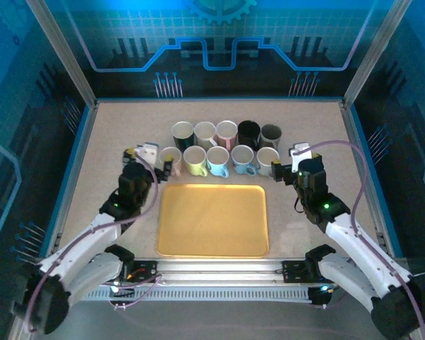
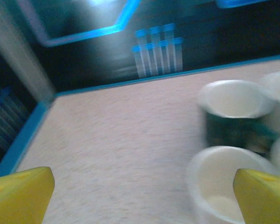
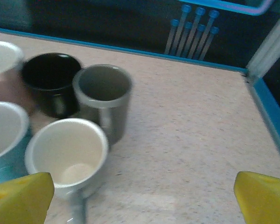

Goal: Turn the mug right side up

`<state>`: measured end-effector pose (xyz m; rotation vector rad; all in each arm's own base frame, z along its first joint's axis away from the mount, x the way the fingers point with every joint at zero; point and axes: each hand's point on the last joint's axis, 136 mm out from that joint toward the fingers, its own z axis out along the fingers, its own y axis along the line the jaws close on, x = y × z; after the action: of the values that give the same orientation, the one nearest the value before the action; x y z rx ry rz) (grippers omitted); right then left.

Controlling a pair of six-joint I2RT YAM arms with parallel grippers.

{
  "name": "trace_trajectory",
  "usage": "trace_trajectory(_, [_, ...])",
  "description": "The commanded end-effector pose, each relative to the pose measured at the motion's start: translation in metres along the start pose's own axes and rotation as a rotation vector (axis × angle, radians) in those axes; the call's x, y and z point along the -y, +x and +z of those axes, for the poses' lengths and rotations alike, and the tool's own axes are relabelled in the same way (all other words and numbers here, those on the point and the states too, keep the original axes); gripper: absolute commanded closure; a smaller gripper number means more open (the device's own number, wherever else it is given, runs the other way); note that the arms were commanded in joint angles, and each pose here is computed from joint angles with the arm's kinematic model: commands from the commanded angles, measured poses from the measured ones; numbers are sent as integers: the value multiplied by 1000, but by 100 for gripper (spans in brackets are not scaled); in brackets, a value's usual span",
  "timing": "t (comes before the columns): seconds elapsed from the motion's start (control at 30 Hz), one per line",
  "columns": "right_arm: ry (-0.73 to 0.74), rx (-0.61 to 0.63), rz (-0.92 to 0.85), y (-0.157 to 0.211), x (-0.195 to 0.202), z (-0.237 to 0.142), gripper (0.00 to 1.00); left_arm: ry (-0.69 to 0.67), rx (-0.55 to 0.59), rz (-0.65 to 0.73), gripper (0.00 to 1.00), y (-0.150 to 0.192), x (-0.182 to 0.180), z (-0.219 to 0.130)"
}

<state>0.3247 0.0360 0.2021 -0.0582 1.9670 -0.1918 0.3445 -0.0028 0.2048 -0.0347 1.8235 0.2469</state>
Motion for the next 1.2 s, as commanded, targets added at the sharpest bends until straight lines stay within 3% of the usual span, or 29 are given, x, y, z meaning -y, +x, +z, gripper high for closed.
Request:
trace_trajectory(0.0, [155,78,107,-15,39,10,0,-81,27,-165,1,9,-37,14])
trace_trajectory(0.13, [157,70,157,-1,54,19,0,-145,-58,-218,1,49,-60,22])
trace_trajectory(0.3, [77,-24,142,43,48,48,0,-51,-56,-309,1,79,-45,29])
trace_trajectory(0.4, [-6,5,133,60,31,60,0,29,10,-289,1,75,-32,35])
trace_trajectory(0.53, [-110,88,125,57,11,72,0,53,-47,-307,1,76,-26,50])
trace_trajectory(0.67, [-104,136,88,54,9,81,0,63,-25,-344,1,80,-22,59])
trace_trajectory(0.8, [-71,212,108,68,12,85,0,49,13,-277,1,91,-9,63])
trace_trajectory(0.83, [-67,215,102,68,11,84,0,30,57,-269,1,89,-11,62])
trace_trajectory(0.9, [-69,149,105,71,11,91,0,17,-11,-274,1,95,-11,64])
trace_trajectory(1.17, [-38,70,73,69,7,108,0,37,-62,-214,1,93,1,78])
